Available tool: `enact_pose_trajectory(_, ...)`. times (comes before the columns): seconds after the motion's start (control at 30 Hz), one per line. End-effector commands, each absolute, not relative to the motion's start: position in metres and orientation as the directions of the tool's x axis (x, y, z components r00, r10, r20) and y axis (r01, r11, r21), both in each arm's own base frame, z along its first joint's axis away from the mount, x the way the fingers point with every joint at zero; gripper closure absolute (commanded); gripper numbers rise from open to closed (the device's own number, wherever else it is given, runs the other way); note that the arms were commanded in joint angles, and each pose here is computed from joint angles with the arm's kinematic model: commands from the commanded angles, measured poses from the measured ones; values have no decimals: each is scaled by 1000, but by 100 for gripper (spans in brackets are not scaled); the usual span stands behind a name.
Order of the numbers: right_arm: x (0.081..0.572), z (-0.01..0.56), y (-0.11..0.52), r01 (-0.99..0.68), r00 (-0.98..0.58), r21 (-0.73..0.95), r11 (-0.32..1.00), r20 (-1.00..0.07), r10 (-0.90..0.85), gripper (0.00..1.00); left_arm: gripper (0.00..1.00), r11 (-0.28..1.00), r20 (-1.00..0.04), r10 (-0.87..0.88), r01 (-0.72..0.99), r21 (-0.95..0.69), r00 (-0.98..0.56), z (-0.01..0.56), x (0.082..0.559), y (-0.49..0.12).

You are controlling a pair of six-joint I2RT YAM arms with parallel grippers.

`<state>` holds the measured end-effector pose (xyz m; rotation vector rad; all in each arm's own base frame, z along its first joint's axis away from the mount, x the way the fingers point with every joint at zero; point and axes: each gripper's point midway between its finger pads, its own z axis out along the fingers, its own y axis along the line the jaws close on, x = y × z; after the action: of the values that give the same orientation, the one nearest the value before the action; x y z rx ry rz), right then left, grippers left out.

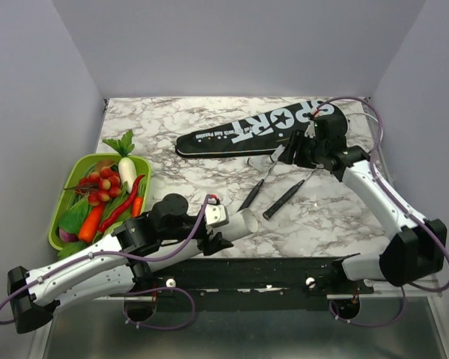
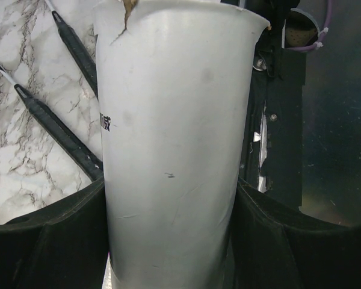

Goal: Pack up the badminton gear

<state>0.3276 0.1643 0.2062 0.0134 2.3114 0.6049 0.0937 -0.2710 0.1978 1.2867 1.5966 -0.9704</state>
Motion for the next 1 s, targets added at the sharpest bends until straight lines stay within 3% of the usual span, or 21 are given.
enact_pose_trajectory(0.0, 383, 184, 144, -60, -705, 388, 920, -669, 237, 36, 100, 168, -944, 304, 982, -82, -130, 202, 89, -271)
enact_pose_trajectory(0.2, 438, 160, 118, -22, -694, 360, 933, -677, 245, 36, 100, 160, -948, 292, 984, -79, -124, 205, 87, -270)
enact_pose_trajectory(0.33, 459, 147, 119, -83, -732, 403, 912, -646, 218, 36, 100, 157, -950, 287, 985, -77, -120, 206, 86, -270)
enact_pose_trajectory(0.57, 475, 124, 144, -247, -780, 463, 851, -617, 109, 39, 100, 156, -954, 276, 985, -72, -113, 210, 86, -269)
enact_pose_trajectory(0.73, 478, 112, 153, -253, -814, 508, 823, -571, 102, 49, 100, 158, -954, 279, 985, -73, -115, 209, 86, -269)
enact_pose_trajectory(0.97, 473, 99, 156, -240, -842, 526, 816, -531, 94, 49, 100, 159, -956, 271, 985, -69, -110, 212, 86, -268)
